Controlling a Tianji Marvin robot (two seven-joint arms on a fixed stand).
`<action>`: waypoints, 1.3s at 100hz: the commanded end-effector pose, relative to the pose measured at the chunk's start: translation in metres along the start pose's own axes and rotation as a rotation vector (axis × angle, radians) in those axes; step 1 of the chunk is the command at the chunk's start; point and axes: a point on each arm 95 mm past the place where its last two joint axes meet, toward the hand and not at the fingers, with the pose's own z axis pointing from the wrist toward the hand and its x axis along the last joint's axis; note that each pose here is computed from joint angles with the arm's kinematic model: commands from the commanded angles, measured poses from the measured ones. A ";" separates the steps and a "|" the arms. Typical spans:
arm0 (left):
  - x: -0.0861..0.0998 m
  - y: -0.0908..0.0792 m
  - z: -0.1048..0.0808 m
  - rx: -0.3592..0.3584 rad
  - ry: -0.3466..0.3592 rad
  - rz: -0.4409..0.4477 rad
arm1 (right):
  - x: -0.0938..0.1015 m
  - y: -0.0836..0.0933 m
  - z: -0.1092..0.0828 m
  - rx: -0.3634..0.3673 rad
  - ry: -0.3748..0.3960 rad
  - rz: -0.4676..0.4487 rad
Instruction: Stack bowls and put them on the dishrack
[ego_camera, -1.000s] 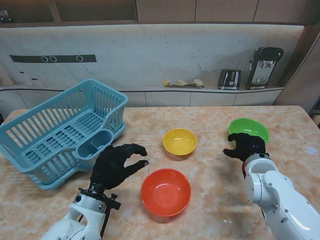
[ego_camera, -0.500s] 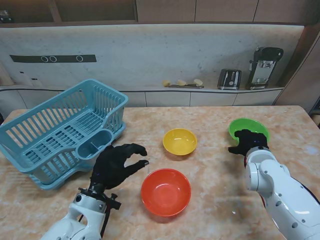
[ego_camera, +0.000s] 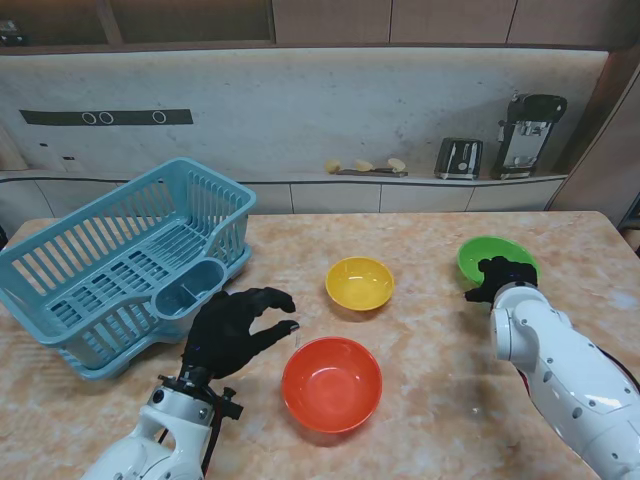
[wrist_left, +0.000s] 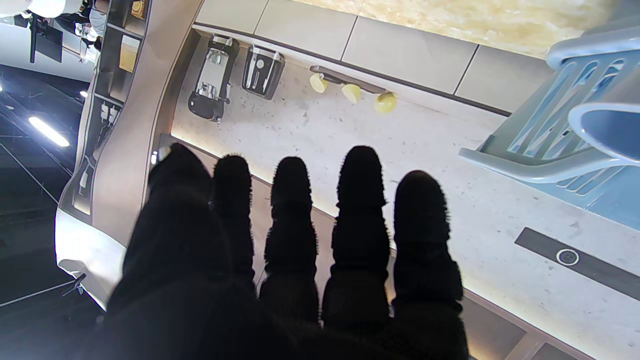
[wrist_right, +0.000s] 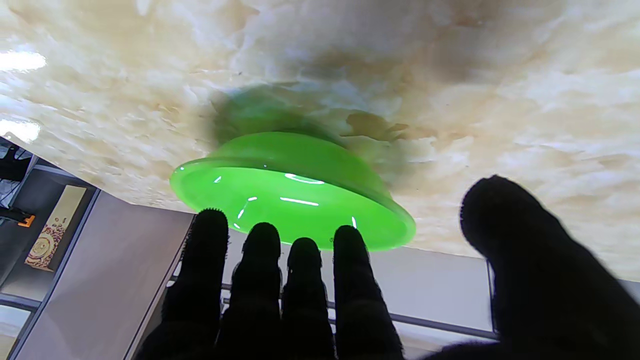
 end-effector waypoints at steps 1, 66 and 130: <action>0.002 0.000 0.000 -0.015 -0.001 -0.007 | 0.000 -0.007 0.002 0.025 -0.006 0.000; 0.002 0.002 0.000 -0.031 0.000 -0.011 | 0.007 -0.022 0.030 0.105 -0.019 0.002; 0.002 0.003 0.000 -0.046 0.002 -0.016 | 0.014 -0.042 0.041 0.097 -0.034 0.055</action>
